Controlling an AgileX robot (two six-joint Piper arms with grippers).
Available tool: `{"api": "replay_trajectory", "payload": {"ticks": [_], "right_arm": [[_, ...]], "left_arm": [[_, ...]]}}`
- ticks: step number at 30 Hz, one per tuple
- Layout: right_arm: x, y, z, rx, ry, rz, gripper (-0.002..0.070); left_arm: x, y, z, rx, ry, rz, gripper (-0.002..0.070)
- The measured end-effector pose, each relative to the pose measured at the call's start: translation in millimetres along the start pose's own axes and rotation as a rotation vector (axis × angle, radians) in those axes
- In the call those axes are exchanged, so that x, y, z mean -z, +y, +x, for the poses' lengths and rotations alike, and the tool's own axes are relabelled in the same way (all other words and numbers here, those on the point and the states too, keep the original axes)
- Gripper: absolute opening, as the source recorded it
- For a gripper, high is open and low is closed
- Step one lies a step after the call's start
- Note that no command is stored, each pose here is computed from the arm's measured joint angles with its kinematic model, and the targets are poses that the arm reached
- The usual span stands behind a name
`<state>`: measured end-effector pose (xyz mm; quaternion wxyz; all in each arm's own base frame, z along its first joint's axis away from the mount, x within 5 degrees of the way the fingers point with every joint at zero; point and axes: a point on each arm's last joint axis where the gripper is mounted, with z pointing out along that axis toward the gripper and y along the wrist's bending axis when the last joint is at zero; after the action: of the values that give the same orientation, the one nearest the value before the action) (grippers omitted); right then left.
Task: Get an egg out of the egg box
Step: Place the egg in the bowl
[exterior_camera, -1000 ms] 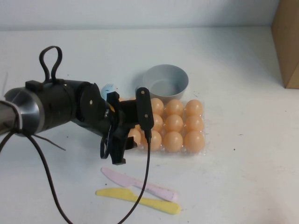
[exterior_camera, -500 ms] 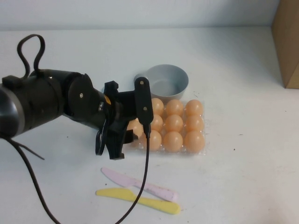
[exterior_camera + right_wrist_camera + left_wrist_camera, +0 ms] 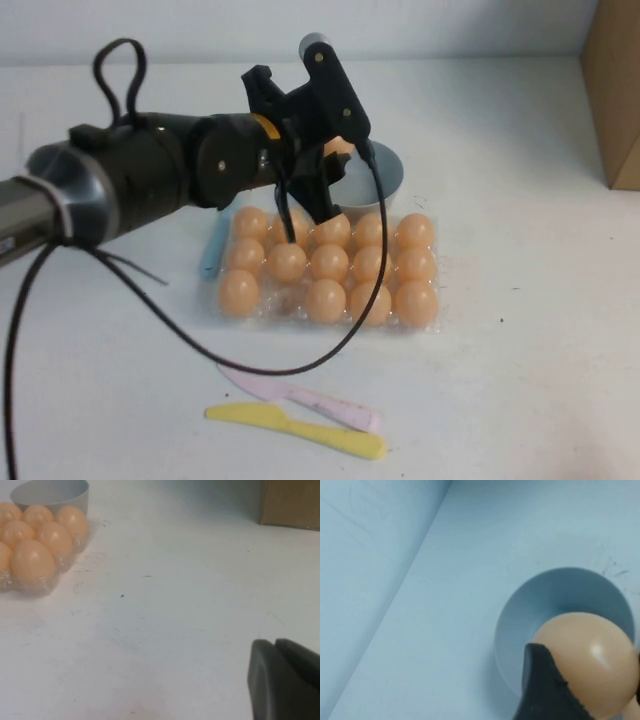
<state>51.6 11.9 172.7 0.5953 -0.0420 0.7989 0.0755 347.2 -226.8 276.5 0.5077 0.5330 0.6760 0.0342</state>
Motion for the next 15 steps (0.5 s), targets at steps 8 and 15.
{"api": "replay_trajectory", "payload": {"ticks": [8, 15], "right_arm": [[0.0, 0.0, 0.0, 0.000, 0.000, 0.000, -0.0017], [0.0, 0.0, 0.0, 0.000, 0.000, 0.000, -0.0017]], "left_arm": [[-78.3, 2.7, 0.2, 0.102, -0.005, -0.008, 0.0316], [-106.8, -5.5, 9.9, 0.180, 0.043, 0.042, 0.0318]]}}
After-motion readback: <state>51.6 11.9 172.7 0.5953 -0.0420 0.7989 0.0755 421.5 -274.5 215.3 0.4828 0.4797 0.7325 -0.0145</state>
